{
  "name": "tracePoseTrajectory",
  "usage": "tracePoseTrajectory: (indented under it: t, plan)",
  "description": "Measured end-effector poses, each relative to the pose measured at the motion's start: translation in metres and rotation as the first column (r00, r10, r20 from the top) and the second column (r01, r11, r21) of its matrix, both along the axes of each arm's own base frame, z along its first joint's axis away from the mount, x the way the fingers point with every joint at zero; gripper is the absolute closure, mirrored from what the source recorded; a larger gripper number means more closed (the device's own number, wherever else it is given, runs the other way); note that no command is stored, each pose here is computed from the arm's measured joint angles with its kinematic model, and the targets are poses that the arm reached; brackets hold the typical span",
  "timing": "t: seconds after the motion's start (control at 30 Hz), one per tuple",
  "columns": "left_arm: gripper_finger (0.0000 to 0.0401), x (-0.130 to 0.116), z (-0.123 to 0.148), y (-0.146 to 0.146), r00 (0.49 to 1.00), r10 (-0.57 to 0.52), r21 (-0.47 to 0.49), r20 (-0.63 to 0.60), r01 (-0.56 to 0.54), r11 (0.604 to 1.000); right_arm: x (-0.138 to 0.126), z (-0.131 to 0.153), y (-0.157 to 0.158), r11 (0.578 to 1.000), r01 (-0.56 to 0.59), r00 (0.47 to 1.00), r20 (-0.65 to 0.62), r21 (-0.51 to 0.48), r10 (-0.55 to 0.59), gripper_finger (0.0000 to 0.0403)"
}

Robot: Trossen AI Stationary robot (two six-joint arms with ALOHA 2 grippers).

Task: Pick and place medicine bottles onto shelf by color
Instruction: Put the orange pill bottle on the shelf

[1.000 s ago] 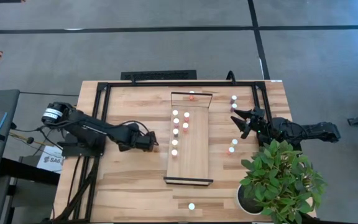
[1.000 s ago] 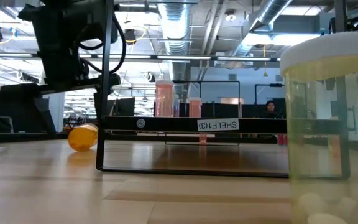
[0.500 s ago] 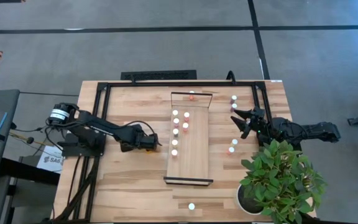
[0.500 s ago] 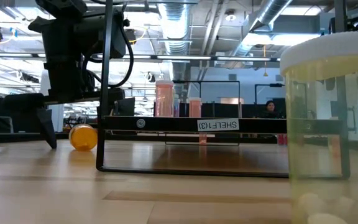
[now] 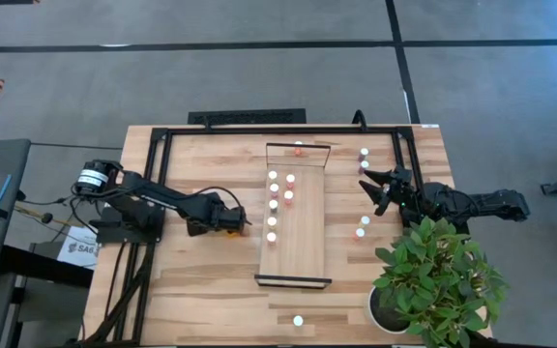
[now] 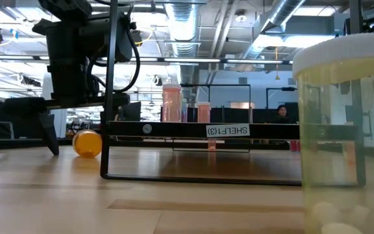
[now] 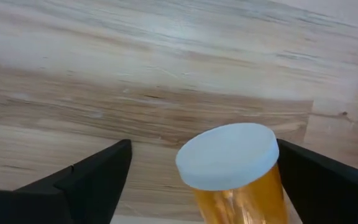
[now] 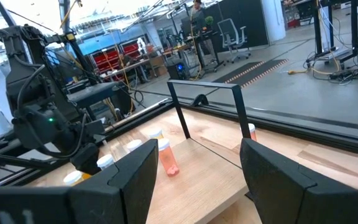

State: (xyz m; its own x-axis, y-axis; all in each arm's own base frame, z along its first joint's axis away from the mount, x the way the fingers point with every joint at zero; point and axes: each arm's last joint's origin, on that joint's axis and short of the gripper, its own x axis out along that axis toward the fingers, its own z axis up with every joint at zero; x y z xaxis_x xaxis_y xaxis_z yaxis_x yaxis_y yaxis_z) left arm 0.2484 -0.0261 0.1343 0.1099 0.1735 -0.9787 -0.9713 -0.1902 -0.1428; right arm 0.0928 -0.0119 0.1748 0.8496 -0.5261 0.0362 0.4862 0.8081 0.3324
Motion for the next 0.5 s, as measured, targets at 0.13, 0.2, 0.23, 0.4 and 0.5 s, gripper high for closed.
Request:
tracePoseTrajectory:
  t: [0.13,0.2,0.23,0.4,0.5]
  plan:
    - [0.0067,-0.0012,-0.0003,-0.0004,0.999,0.033,-0.023,-0.008,-0.033,0.999,0.0,0.0,0.0,1.0,0.0,1.0,0.0,0.0,0.0,0.0152]
    - [0.0092,-0.0016,-0.0004,-0.0006,0.999,0.036,-0.032,-0.012,-0.036,0.999,0.0,-0.0001,0.0,1.0,0.0,1.0,0.0,0.0,0.0,0.0152]
    - [0.0104,-0.0019,-0.0006,-0.0007,0.999,0.035,-0.036,-0.015,-0.036,0.999,0.0,-0.0001,0.0,1.0,0.0,1.0,0.0,0.0,0.0,0.0152]
    - [0.0162,0.0002,0.0032,-0.0018,0.999,0.035,-0.059,-0.03,-0.037,0.998,0.0,-0.0001,0.0,1.0,0.0,1.0,0.0,0.0,0.0,0.0152]
    - [0.0192,0.0045,0.0078,-0.0038,0.999,0.031,-0.094,-0.031,-0.034,0.995,0.0,-0.0001,0.0,1.0,0.0,1.0,0.0,0.0,0.0,0.0152]
